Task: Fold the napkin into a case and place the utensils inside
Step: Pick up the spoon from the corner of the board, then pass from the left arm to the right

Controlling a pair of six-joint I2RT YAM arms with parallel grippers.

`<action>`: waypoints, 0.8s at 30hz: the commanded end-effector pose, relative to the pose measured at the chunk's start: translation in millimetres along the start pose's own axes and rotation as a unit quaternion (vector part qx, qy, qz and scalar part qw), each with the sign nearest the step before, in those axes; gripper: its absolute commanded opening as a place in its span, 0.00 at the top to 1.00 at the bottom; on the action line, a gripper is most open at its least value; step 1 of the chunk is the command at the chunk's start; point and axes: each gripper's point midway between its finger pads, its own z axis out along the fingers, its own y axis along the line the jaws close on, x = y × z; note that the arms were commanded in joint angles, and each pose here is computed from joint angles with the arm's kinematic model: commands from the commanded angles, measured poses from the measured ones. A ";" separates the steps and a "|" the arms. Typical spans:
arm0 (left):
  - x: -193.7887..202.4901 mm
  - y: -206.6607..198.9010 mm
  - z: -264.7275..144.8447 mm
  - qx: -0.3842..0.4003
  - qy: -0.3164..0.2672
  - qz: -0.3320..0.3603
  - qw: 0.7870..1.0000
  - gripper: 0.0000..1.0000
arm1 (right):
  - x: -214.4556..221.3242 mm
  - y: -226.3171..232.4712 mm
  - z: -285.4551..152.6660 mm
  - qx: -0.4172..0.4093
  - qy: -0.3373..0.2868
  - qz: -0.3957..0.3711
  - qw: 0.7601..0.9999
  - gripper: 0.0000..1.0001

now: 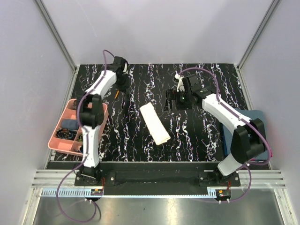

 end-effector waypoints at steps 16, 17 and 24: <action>140.7 -159.3 -201.8 0.133 -0.114 0.281 0.944 1.00 | -29.1 61.6 -40.3 -0.211 0.031 0.073 0.974 0.25; 141.8 -159.3 -202.6 0.129 -0.119 0.287 0.942 1.00 | -25.5 60.8 -40.3 -0.210 0.034 0.073 0.974 0.26; 168.4 -168.4 -197.7 0.141 -0.108 0.340 0.924 1.00 | -2.9 63.8 -36.7 -0.242 0.072 0.077 0.964 0.40</action>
